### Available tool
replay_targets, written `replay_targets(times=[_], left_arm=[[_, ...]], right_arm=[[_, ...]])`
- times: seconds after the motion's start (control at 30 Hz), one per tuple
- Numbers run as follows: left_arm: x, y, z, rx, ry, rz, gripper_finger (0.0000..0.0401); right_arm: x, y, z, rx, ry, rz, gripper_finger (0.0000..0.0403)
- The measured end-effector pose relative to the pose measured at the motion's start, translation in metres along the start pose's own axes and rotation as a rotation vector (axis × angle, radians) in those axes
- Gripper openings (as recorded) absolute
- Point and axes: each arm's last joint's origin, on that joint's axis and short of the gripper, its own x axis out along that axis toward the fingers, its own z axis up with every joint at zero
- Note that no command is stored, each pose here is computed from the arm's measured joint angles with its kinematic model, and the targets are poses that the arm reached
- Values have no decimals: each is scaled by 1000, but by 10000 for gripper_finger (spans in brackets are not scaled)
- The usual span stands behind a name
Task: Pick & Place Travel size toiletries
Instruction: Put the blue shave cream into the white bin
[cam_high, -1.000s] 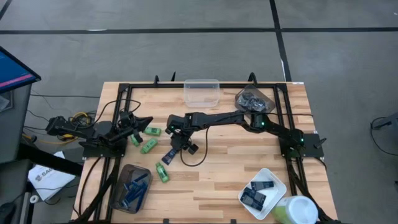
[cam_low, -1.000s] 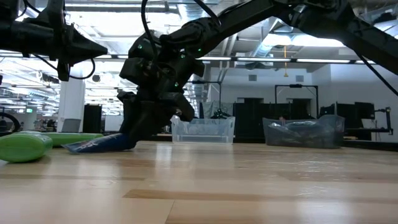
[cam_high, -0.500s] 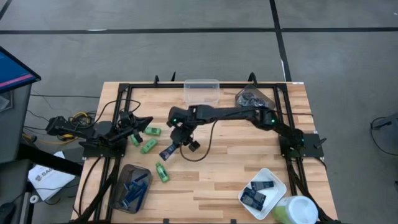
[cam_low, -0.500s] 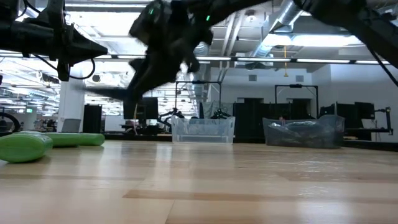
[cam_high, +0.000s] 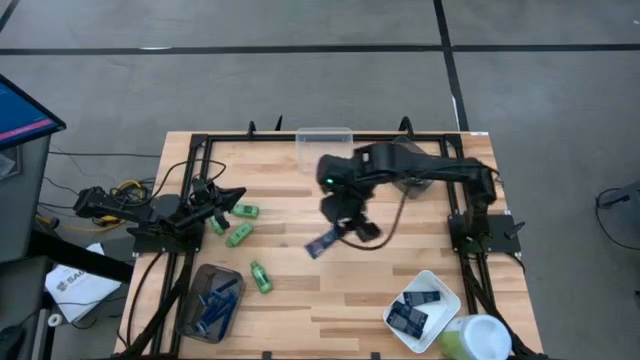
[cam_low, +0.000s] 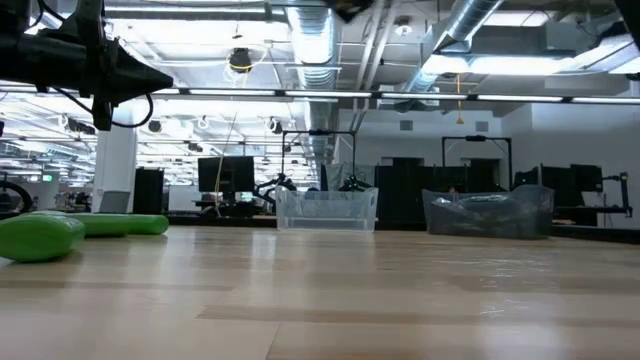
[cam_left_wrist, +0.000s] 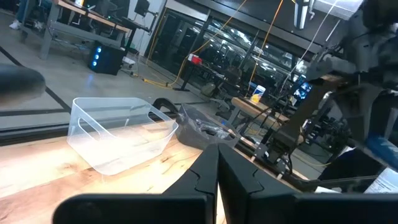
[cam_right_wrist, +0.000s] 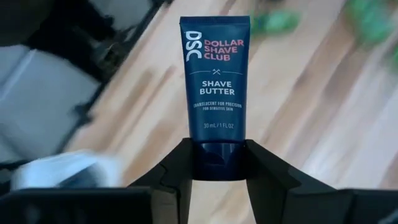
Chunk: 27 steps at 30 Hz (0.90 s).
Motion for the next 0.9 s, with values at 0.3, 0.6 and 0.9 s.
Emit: replay_targets(times=[0.3, 0.6, 0.9], left_arm=[[0, 0, 0, -1, -1, 0, 0], [1, 0, -1, 9, 9, 4, 0], [1, -1, -1, 4, 4, 2, 0]], right_arm=[[-7, 84, -25, 179, 266, 39, 104], [27, 170, -102, 335, 426, 19, 118], [93, 218, -156, 232, 431, 31, 120]])
